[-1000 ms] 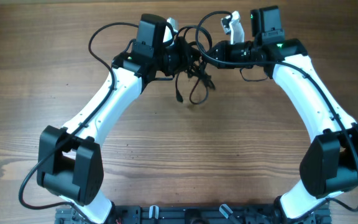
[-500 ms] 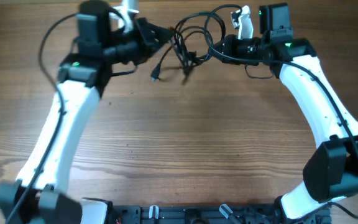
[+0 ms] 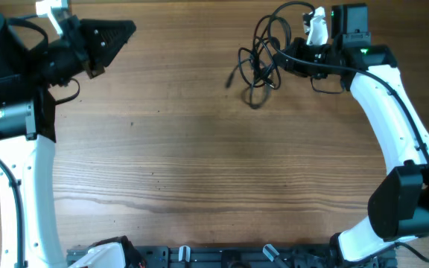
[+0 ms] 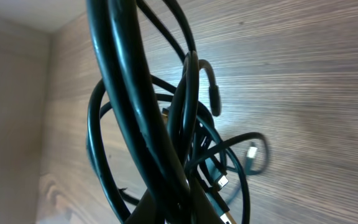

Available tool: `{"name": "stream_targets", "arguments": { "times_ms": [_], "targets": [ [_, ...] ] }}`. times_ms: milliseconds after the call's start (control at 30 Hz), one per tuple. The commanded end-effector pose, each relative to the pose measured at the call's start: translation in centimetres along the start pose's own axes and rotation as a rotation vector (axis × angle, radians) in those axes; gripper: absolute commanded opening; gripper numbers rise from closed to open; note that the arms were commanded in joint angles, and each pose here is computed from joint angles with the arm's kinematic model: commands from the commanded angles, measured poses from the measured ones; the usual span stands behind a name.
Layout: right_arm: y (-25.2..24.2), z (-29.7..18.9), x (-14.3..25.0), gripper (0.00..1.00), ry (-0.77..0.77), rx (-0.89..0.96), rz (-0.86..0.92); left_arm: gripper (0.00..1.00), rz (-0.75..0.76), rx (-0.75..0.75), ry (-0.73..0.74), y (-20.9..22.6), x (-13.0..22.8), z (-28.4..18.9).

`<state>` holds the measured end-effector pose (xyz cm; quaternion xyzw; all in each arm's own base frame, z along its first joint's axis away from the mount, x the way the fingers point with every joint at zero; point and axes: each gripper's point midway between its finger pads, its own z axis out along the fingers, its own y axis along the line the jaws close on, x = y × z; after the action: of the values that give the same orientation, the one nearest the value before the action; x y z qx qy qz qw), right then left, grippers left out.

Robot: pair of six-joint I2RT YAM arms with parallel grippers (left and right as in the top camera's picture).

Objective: Untangle cables

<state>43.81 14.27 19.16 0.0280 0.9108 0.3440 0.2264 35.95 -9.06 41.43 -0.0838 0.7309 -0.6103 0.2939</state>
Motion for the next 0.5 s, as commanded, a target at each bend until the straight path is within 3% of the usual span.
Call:
{"name": "stream_targets", "arguments": {
  "times_ms": [0, 100, 167, 200, 233, 267, 467],
  "targets": [
    [1.6, 0.0, 0.4, 0.04, 0.026, -0.079, -0.010, 0.04, 0.079, -0.092, 0.034, 3.3, 1.0, 1.2],
    [1.6, 0.0, 0.4, 0.04, 0.027, -0.079, 0.000, 0.08, 0.020, -0.290, 0.008, 7.7, 1.7, 2.6],
    [1.6, 0.0, 0.4, 0.04, 0.027, -0.078, 0.000, 0.24, 0.008, -0.382, 0.017, 9.4, 2.7, 4.1],
    [1.6, 0.1, 0.4, 0.04, 0.027, -0.078, 0.001, 0.41, 0.017, -0.406, 0.027, 9.8, 3.3, 5.0],
    [1.6, 0.0, 0.4, 0.04, 0.027, -0.079, 0.001, 0.51, 0.030, -0.436, 0.044, 10.3, 4.1, 6.2],
    [1.6, 0.1, 0.4, 0.04, 0.026, -0.078, 0.000, 0.57, 0.041, -0.460, 0.056, 10.7, 4.8, 7.1],
    [1.6, 0.1, 0.5, 0.04, 0.029, -0.077, 0.002, 0.62, 0.013, -0.674, 0.101, 16.1, 9.3, 13.4]
  ]
}}
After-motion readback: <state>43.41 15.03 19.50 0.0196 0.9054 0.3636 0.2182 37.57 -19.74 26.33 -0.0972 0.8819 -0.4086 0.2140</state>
